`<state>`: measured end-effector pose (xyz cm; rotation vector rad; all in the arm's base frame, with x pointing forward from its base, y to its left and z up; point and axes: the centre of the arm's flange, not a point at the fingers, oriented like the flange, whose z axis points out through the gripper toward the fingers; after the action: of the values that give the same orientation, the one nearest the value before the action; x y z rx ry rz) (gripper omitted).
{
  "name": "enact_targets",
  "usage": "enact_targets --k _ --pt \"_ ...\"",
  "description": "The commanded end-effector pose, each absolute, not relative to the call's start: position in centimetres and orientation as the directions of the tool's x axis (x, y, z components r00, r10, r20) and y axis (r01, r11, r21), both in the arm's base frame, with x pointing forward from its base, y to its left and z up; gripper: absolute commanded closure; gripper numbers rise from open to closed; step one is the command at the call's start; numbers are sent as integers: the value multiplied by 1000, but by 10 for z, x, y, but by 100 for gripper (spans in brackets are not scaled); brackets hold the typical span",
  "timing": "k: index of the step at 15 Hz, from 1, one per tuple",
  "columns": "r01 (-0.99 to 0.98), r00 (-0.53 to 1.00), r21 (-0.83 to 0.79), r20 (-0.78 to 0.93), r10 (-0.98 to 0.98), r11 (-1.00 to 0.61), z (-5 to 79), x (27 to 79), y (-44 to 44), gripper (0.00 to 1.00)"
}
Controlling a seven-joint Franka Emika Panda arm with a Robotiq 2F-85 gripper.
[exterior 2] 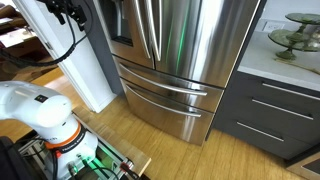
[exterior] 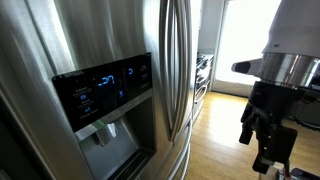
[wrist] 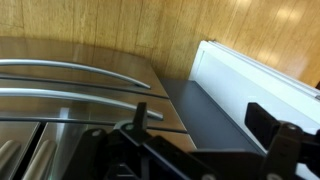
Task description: Open the top right refrigerator door
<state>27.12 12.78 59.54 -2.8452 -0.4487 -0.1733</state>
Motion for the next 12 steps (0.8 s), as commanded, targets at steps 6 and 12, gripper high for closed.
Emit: enact_targets --k 6,12 --pt "228 956 -109 216 201 -967 605 285 41 0" --pt "417 836 -99 432 338 -903 620 309 -68 0"
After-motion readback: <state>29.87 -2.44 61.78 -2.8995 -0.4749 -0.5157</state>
